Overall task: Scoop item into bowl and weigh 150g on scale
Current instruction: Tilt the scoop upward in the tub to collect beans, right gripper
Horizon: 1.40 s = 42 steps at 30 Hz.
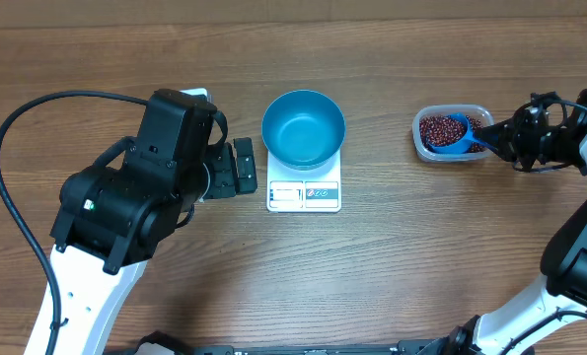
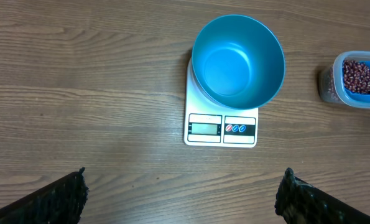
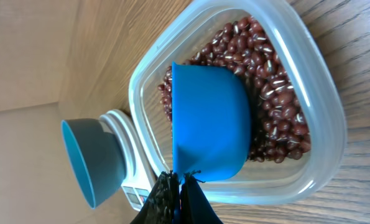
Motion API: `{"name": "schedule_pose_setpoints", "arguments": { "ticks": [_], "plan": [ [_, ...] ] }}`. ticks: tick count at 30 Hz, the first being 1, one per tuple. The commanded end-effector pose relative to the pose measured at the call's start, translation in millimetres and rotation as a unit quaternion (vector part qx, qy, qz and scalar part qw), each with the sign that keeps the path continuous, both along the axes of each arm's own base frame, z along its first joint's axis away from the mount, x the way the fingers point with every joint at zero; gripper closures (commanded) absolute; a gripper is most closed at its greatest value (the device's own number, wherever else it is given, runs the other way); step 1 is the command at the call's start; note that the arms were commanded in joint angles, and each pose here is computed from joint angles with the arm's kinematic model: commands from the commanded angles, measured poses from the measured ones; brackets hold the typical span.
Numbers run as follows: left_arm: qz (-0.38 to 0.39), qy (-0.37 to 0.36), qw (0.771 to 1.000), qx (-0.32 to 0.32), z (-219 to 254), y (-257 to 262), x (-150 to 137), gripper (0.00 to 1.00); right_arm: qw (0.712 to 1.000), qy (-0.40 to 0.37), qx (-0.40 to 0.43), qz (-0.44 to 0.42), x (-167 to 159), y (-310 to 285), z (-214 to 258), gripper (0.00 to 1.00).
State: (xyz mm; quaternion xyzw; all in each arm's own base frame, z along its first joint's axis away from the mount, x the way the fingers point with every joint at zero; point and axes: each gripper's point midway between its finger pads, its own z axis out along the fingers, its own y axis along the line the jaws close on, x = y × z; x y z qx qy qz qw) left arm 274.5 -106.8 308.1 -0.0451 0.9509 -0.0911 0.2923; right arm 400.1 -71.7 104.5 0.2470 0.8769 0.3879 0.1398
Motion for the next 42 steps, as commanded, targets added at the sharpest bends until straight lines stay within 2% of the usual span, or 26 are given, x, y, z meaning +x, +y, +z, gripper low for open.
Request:
{"name": "schedule_pose_setpoints", "arguments": {
  "ticks": [1, 21, 42],
  "plan": [
    [-0.003, -0.007, 1.0, 0.009, 4, 2, 4, 0.0, 0.999, -0.01, 0.036, 0.003, -3, 5, 5, 0.96],
    [-0.003, -0.007, 1.0, 0.009, 4, 2, 4, 0.0, 0.997, -0.017, 0.065, -0.025, -10, -14, 12, 0.96],
    [-0.004, -0.007, 1.0, 0.008, 3, 2, 4, 0.0, 0.993, -0.042, 0.108, -0.021, -6, -6, 27, 0.96]
  ]
}}
